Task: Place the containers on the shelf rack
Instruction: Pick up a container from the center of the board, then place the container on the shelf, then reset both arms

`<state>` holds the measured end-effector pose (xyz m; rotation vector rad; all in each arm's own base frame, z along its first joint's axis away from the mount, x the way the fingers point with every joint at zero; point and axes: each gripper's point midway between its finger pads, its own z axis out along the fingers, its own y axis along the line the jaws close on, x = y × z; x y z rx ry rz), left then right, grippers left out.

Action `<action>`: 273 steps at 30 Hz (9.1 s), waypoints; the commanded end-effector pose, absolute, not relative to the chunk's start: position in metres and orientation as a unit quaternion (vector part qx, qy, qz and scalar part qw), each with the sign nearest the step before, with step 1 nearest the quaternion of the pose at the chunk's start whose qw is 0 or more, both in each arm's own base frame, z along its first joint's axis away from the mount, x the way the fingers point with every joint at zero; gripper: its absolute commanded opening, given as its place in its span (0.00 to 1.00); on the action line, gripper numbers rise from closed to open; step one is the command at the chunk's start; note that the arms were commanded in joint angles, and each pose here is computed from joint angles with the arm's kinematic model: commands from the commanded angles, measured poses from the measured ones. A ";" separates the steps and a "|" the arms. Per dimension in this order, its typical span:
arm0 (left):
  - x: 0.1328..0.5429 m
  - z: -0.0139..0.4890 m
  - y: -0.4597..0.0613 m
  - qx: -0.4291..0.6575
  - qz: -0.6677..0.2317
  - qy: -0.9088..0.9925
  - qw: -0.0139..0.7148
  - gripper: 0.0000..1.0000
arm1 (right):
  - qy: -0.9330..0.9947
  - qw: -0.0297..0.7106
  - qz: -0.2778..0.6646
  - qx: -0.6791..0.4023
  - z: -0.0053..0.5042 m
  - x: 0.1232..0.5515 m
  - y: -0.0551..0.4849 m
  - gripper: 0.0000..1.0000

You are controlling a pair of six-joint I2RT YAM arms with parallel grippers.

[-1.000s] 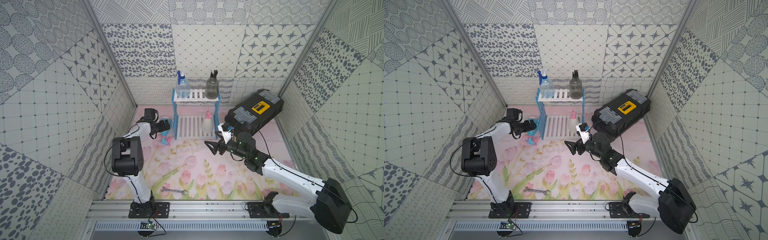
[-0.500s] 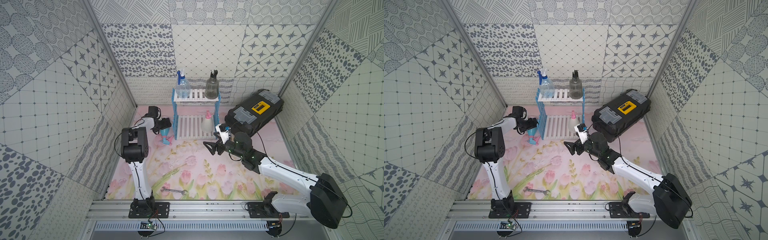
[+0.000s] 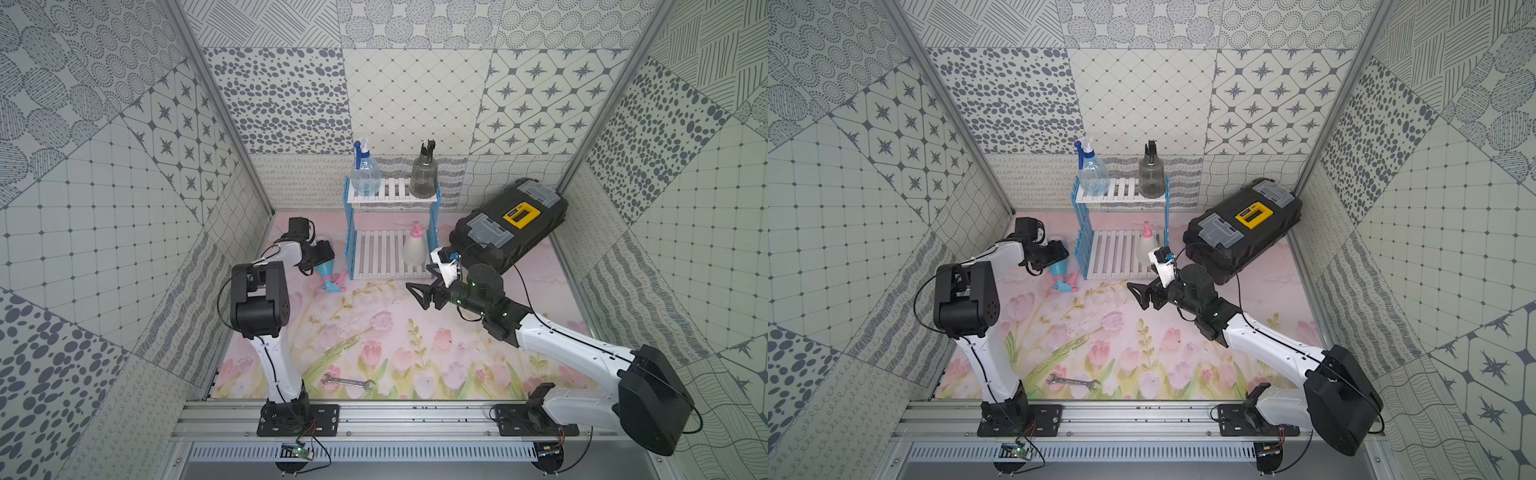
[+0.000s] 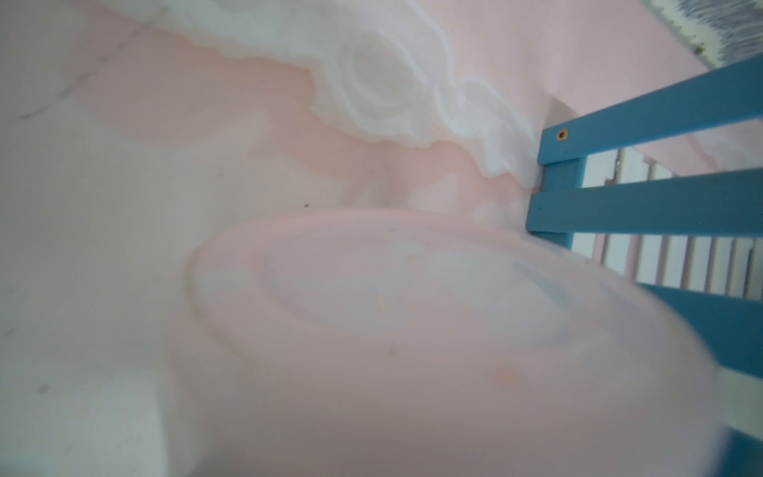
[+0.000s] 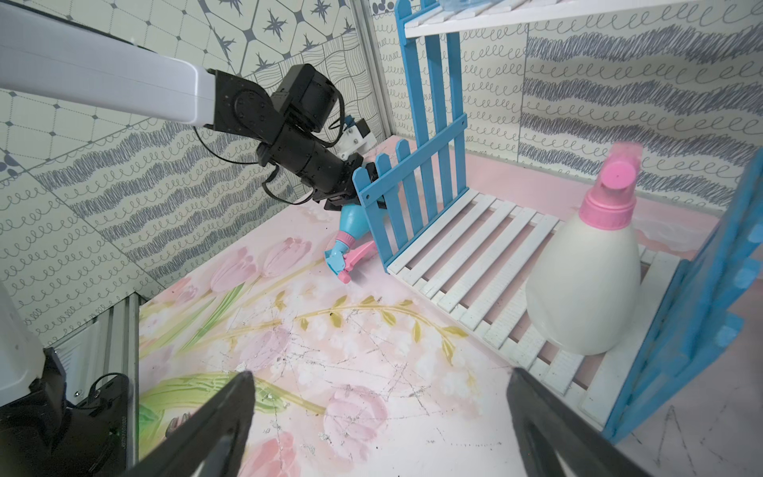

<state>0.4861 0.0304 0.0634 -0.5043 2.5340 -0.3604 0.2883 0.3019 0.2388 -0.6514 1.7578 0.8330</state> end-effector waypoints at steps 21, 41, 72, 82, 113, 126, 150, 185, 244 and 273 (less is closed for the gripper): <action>0.253 0.176 -0.067 -0.246 -0.374 0.875 0.185 0.61 | 0.590 0.618 0.368 -0.367 0.323 0.258 0.310 0.97; 0.195 0.142 -0.144 -0.156 -0.429 0.890 -0.009 0.62 | 0.406 0.590 0.156 -0.680 0.257 0.123 0.407 0.97; 0.209 0.099 -0.169 -0.153 -0.351 0.918 -0.101 0.60 | 0.286 0.501 -0.021 -0.816 0.194 0.097 0.429 0.47; 0.211 0.098 -0.184 -0.147 -0.359 0.915 -0.108 0.60 | 0.292 0.485 -0.016 -0.825 0.188 0.096 0.429 0.35; 0.207 0.146 -0.197 -0.075 -0.419 0.902 -0.077 0.99 | 0.349 0.490 -0.061 -0.796 0.195 0.118 0.408 0.00; 0.213 0.187 -0.162 0.019 -0.332 0.940 0.073 0.99 | 0.445 0.524 -0.098 -0.720 0.231 0.155 0.367 0.00; 0.240 0.289 -0.080 0.046 -0.176 0.783 0.594 0.99 | 0.690 0.623 0.191 -0.314 0.357 0.239 0.368 0.00; 0.234 0.284 -0.088 0.079 -0.182 0.788 0.583 0.99 | 0.833 0.528 0.063 -0.153 0.267 0.411 0.438 0.00; 0.238 0.278 -0.088 0.066 -0.188 0.796 0.572 0.99 | 0.847 0.485 0.130 -0.173 0.277 0.426 0.453 0.97; 0.310 0.204 -0.005 -0.149 0.006 0.797 0.585 0.99 | 0.806 0.580 0.077 0.089 0.231 0.348 0.027 0.97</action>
